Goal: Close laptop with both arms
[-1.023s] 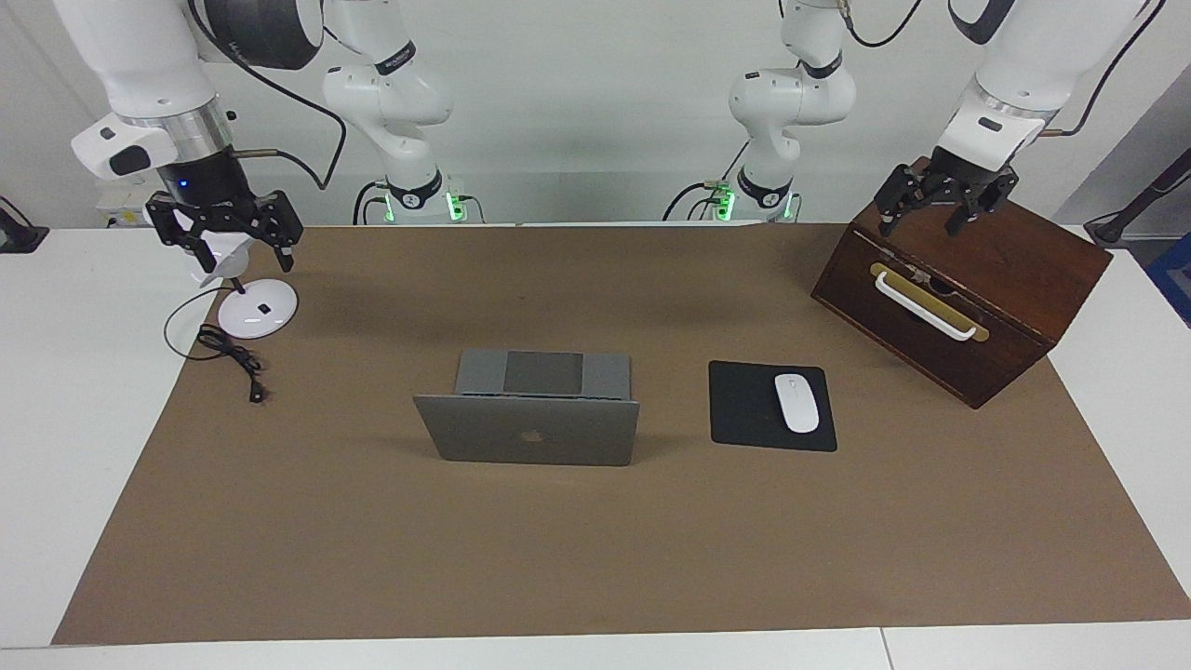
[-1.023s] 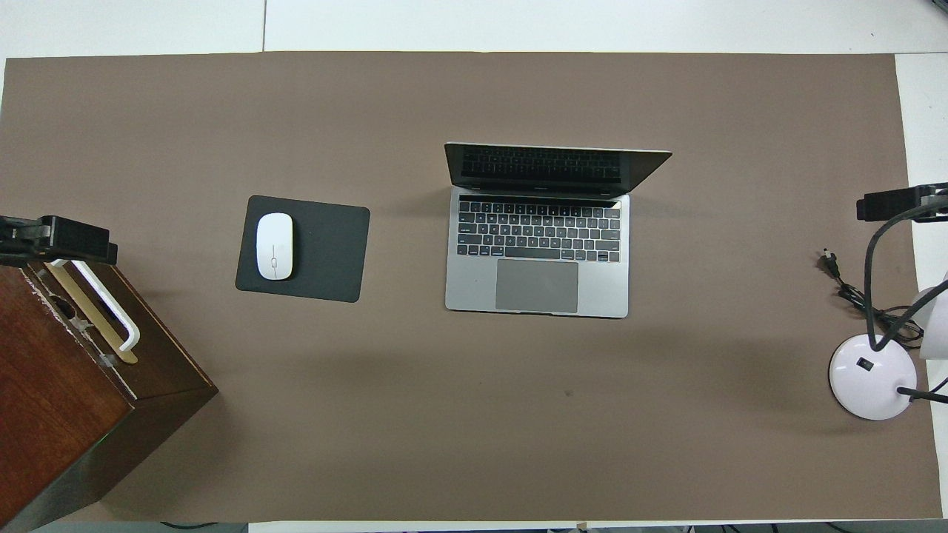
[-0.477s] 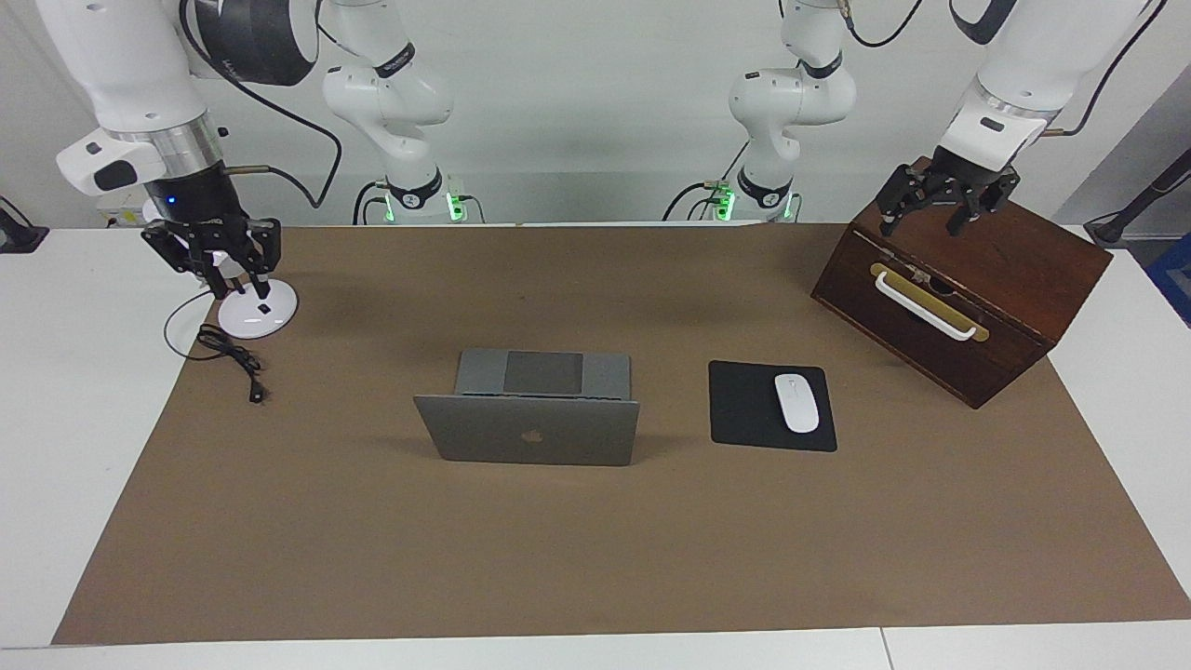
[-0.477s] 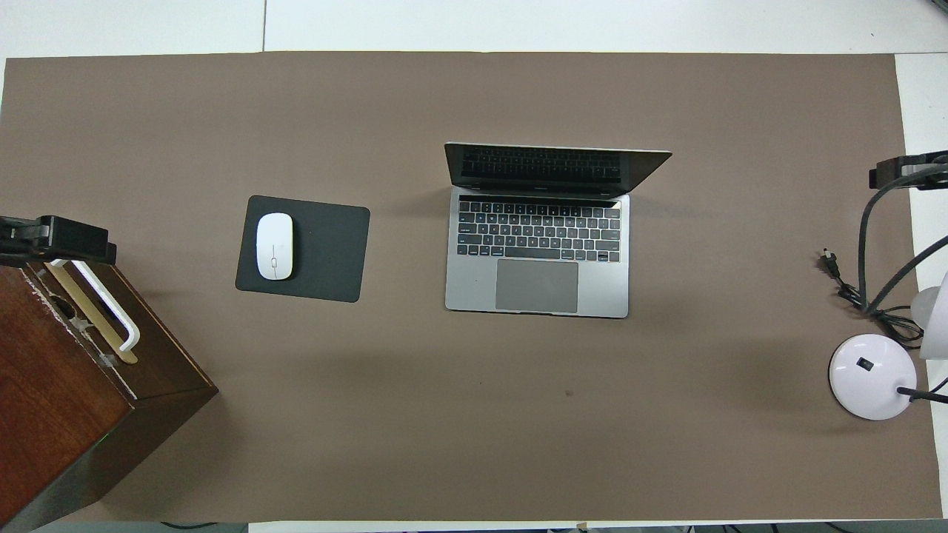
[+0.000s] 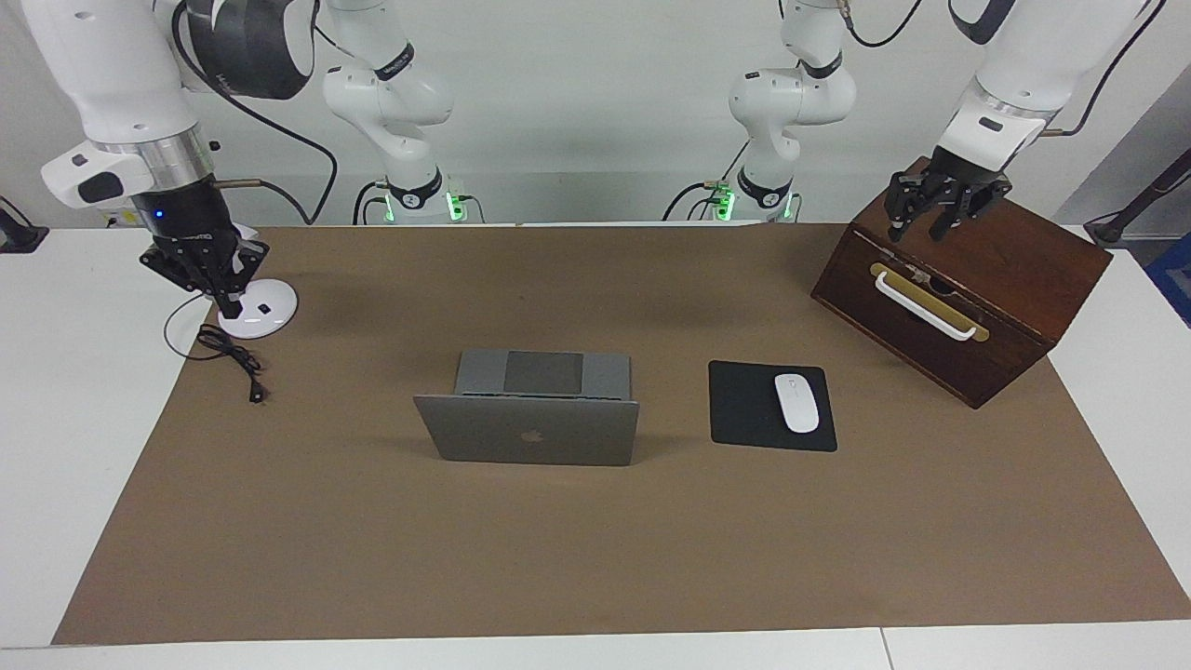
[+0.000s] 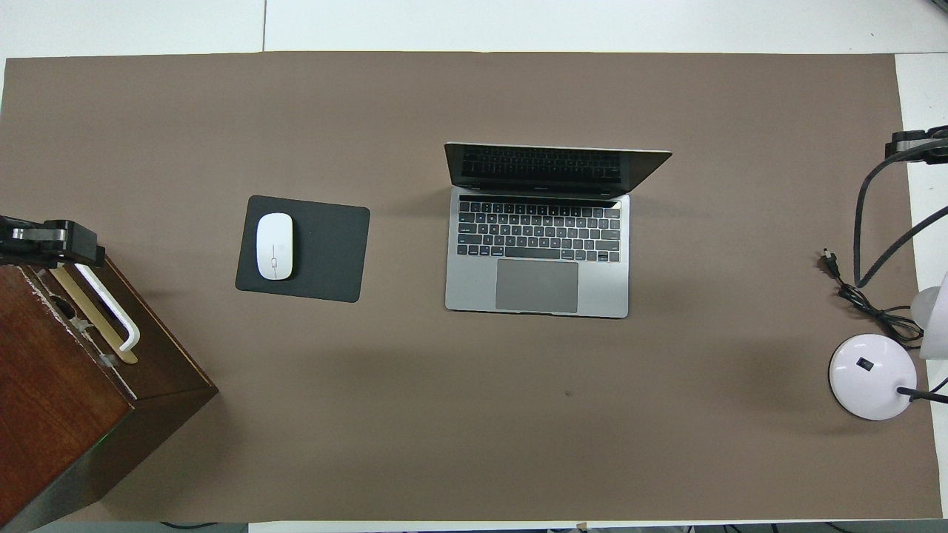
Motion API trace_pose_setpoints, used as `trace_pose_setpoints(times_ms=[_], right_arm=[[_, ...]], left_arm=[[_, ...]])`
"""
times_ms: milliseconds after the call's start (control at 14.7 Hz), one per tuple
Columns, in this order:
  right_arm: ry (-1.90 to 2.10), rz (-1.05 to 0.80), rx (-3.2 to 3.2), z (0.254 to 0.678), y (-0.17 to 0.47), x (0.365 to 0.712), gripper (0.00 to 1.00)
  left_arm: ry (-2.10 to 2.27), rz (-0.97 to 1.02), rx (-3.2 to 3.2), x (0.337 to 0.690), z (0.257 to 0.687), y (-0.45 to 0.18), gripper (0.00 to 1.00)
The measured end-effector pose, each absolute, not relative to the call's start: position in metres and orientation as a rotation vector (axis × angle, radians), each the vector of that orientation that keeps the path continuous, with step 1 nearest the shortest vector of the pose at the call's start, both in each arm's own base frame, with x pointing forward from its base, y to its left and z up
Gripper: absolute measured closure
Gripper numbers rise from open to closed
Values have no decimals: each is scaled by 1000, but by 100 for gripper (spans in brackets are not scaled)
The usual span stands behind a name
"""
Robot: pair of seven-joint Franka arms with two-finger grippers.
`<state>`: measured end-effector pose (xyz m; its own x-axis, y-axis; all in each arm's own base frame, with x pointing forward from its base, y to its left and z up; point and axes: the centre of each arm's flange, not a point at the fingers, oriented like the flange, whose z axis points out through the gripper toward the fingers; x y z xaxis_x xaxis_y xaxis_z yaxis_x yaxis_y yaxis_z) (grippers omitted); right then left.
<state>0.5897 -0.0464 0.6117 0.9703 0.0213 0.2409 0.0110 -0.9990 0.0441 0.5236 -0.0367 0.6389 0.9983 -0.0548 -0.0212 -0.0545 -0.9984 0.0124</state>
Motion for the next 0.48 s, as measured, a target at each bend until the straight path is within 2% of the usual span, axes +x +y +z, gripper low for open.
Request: trace_pose_setpoints(times_ms=[273,477], right_arm=[[34,400,3077,600,-46,619,99],[82,408,3079,588,-22,654,99]], left_arm=[[-86,-25,3128,524,639,-37,99],[-86,2,3119,526,641,-38,99]])
